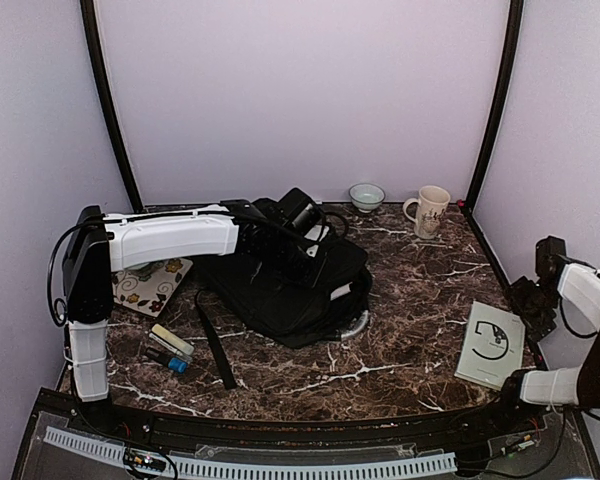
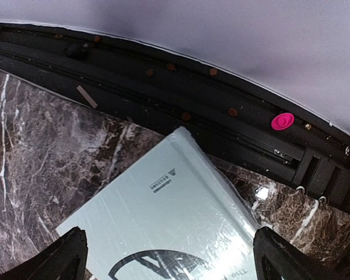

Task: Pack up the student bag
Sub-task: Move the book to the center of the board.

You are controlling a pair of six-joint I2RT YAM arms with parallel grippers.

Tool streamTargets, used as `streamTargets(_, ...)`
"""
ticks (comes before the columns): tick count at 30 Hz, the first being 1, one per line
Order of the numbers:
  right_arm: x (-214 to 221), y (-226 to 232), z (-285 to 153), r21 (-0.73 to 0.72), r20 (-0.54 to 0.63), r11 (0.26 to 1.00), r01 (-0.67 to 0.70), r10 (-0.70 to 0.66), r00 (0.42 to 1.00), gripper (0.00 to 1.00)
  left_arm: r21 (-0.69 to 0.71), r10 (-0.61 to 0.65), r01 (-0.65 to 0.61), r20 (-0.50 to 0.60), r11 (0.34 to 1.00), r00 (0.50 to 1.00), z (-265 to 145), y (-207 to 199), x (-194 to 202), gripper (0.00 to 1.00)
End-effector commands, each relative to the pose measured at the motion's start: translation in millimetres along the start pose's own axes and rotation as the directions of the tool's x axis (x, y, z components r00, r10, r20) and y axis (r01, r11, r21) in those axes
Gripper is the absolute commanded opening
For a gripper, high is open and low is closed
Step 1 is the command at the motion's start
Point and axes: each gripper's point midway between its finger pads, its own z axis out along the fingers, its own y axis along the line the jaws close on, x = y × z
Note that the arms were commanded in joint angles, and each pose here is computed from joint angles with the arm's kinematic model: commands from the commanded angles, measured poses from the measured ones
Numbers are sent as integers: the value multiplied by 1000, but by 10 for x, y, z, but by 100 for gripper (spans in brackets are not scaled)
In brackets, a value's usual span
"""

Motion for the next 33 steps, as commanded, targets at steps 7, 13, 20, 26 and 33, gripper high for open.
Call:
streamTargets(7,463,-168,365,-65,-149,994,-89,79,986,100,39,24,-25,25,999,999,-299,-119,-55,0)
streamTargets(13,674,-92,362,-134,-227,986,-98,66,972,99,33,24,-25,30,999,999,-324,-119,-79,0)
streamTargets(20,1133,362,275,-265,-313,964,-26,-60,948,96,16,20,-20,20,1000,1000,-318,-85,-41,0)
streamTargets(26,1320,809,173,-345,-292,928,139,-247,924,96,5,67,-67,18,998,998,-382,-125,-18,22)
streamTargets(33,1503,1066,52,-406,-278,846,345,-474,835,96,154,176,-183,62,971,982,-485,-651,-78,66)
